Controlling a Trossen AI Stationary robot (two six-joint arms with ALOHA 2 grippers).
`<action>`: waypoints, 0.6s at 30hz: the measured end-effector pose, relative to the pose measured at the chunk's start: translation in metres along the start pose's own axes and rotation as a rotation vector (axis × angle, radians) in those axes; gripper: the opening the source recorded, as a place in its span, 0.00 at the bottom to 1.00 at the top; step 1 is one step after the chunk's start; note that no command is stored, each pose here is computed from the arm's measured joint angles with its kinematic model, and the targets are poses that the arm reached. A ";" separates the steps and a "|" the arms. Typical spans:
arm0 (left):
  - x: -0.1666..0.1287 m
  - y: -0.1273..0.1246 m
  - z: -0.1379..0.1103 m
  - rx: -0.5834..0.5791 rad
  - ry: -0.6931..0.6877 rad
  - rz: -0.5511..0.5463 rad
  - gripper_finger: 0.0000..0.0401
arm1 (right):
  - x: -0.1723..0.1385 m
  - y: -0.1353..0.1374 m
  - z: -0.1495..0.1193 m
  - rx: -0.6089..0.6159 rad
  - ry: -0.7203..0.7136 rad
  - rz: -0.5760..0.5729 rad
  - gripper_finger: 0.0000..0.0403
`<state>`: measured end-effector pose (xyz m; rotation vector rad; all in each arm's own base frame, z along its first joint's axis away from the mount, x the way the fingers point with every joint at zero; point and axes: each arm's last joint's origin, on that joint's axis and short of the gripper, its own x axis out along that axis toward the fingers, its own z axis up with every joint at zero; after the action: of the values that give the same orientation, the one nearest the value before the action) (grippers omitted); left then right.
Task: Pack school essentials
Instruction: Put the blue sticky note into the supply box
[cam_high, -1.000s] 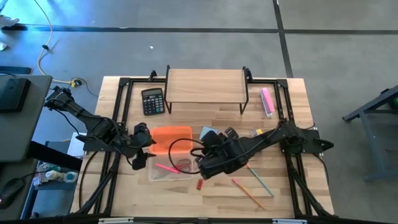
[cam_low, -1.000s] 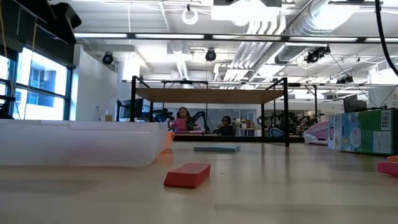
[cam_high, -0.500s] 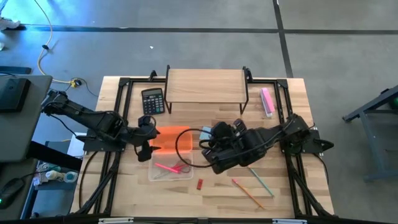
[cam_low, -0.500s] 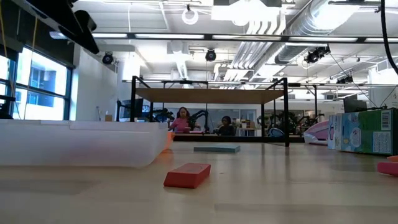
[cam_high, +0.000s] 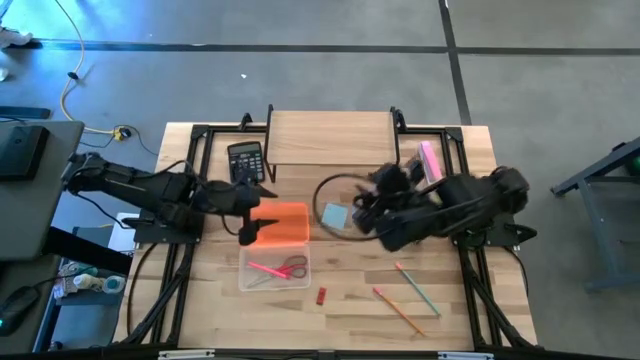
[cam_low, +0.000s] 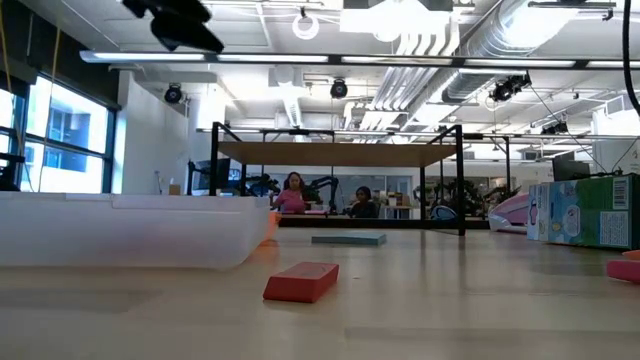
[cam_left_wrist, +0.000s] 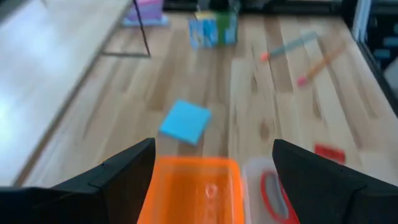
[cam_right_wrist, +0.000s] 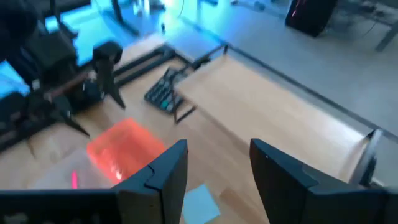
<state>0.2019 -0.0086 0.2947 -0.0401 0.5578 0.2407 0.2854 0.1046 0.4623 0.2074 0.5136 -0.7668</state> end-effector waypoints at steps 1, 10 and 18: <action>0.001 0.002 0.002 -0.007 -0.019 0.007 0.78 | -0.004 -0.006 0.004 0.007 -0.020 -0.002 0.41; 0.004 0.022 0.021 0.019 -0.176 0.029 0.78 | -0.040 -0.062 0.026 0.037 -0.108 0.033 0.41; 0.004 0.043 0.034 -0.002 -0.296 0.064 0.78 | -0.057 -0.090 0.033 -0.015 -0.143 0.053 0.41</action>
<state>0.2121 0.0375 0.3225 0.0115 0.2642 0.3035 0.1994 0.0636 0.5208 0.1501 0.3773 -0.7200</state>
